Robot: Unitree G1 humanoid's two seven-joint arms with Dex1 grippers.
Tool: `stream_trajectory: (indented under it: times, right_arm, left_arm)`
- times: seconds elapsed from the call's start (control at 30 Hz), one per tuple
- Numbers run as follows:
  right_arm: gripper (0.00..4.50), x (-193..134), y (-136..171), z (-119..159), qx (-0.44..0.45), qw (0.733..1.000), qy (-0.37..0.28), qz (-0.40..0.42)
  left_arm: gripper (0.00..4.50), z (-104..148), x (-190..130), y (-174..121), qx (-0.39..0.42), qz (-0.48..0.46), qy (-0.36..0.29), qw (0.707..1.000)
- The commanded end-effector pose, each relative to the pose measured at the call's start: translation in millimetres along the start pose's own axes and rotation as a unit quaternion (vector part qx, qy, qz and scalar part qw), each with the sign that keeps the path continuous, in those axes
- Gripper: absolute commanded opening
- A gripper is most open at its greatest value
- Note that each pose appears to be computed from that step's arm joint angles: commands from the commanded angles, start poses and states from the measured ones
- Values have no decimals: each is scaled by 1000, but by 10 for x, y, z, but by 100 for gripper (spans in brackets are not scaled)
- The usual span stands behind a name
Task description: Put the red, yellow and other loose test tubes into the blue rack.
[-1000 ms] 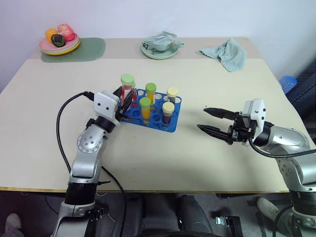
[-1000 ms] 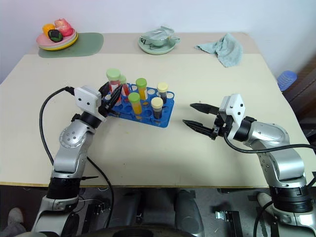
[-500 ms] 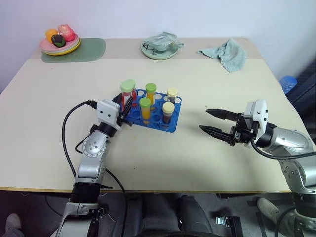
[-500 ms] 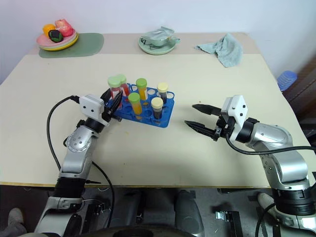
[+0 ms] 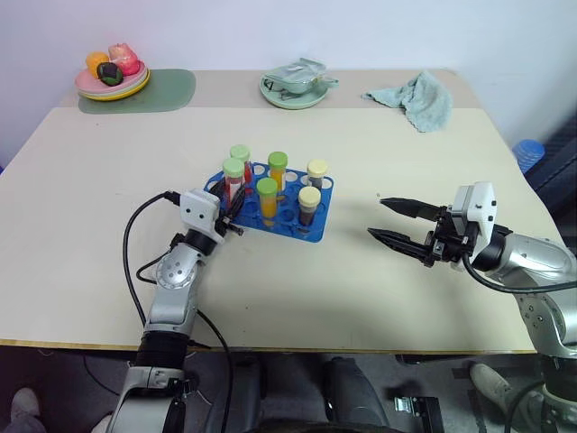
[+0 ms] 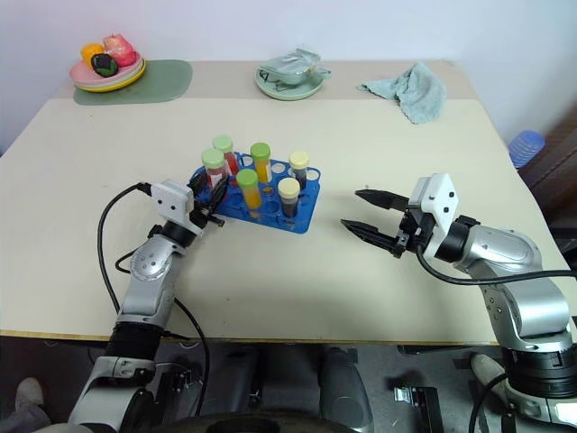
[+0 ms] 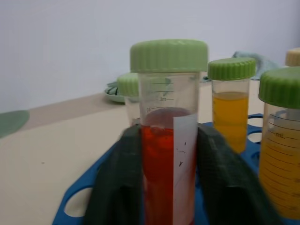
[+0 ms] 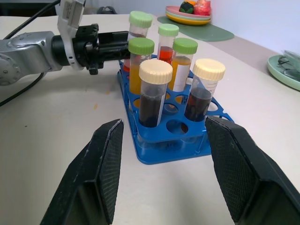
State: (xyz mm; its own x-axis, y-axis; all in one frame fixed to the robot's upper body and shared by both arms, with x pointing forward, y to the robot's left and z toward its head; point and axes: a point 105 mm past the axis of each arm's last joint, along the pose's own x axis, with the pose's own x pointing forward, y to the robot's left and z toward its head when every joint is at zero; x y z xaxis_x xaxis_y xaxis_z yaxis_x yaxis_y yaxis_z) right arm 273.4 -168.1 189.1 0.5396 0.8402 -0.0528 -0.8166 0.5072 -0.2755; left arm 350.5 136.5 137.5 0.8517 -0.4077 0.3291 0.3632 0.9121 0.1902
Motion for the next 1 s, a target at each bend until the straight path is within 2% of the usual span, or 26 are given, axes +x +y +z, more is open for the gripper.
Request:
stream_trajectory:
  times: [0.03,0.07,0.2,0.3,0.33,0.4,0.53,0.67,0.77,1.0]
  right_arm:
    - [280,-5,14,139,-20,1000,-17,4]
    - [280,4,14,139,-20,1000,-17,4]
    - [280,35,23,134,-15,1000,-23,4]
    - [280,50,45,78,3,999,-31,-7]
    - [280,48,49,46,7,999,-31,-12]
    - [280,38,60,-18,12,999,-30,-21]
    - [280,-30,55,-185,24,998,-24,-57]
    - [280,-131,82,-291,33,995,-22,-95]
    - [280,-301,227,-492,44,993,2,-108]
    - [280,-550,347,-649,66,987,10,-148]
  left_arm:
    - [356,143,15,12,18,10,-29,999]
    - [404,165,16,11,21,13,-31,999]
    - [404,215,-6,-37,15,5,-30,999]
    - [404,211,-118,-24,41,0,0,999]
    - [404,227,-166,-11,22,-3,-2,1000]
    - [404,310,-259,-49,-78,-30,-32,996]
    - [404,322,-515,102,-17,-36,-2,999]
    - [404,441,-765,184,-11,-72,11,997]
    - [404,484,-935,266,-4,-104,42,994]
    - [404,514,-1092,348,-16,-141,76,987]
